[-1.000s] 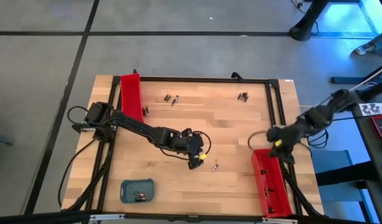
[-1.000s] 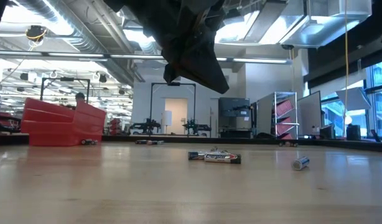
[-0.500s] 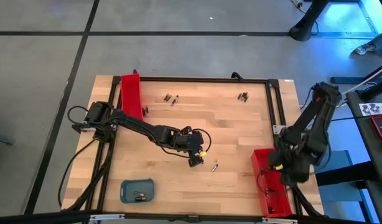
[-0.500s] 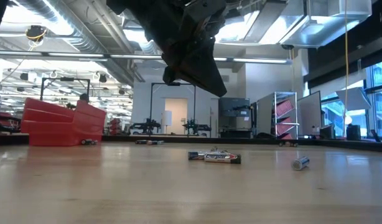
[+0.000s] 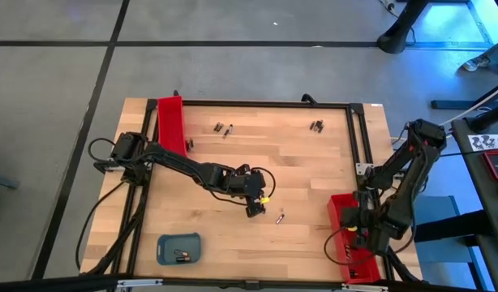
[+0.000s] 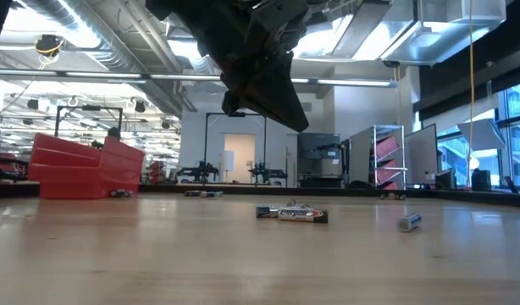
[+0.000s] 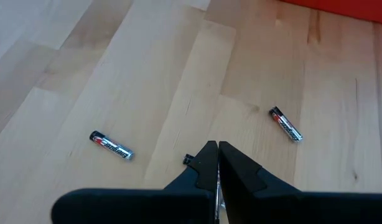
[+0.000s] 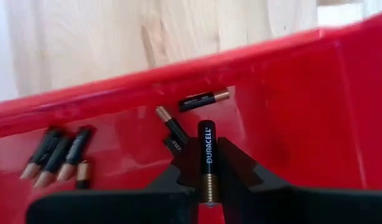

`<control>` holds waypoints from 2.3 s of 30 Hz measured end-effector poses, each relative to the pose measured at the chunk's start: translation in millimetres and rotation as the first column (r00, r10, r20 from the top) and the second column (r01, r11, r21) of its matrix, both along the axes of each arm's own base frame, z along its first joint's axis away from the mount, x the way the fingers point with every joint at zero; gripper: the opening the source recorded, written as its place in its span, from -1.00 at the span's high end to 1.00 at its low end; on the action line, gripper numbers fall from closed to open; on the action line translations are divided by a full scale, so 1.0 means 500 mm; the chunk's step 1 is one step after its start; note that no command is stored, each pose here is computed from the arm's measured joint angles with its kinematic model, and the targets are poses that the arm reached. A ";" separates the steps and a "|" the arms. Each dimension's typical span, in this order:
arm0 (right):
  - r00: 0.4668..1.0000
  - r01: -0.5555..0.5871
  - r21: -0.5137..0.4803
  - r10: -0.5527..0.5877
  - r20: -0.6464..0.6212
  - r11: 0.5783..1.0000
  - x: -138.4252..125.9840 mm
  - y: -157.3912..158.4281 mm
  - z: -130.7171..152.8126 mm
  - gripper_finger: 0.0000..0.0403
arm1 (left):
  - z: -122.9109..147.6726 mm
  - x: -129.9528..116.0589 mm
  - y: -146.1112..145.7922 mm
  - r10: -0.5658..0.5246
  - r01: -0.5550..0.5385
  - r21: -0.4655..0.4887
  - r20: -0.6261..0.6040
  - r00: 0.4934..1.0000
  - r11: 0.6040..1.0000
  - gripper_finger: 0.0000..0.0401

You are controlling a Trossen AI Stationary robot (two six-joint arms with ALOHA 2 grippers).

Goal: Sort batteries
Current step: Put the small black battery into the bottom red bin, then put the silver battery into the top red bin

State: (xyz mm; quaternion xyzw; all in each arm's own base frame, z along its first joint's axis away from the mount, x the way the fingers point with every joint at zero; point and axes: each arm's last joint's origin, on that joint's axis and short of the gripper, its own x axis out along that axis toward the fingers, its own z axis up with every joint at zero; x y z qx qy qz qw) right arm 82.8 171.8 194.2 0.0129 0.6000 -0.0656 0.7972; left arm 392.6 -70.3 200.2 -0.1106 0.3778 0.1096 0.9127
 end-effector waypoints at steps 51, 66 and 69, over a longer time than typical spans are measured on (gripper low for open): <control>0.996 0.026 0.048 -0.022 -0.083 0.999 0.030 -0.027 -0.047 0.39 | 0.000 0.000 -0.001 -0.002 0.002 0.000 0.000 1.000 1.000 0.97; 0.996 0.063 0.142 -0.053 -0.075 0.988 0.032 -0.020 0.131 0.38 | 0.001 0.001 -0.001 0.007 -0.006 -0.012 0.006 1.000 1.000 0.97; 0.992 0.104 0.209 -0.116 0.045 0.972 0.032 -0.030 0.179 0.38 | 0.010 0.011 -0.001 -0.005 0.010 -0.065 0.074 0.997 0.998 0.97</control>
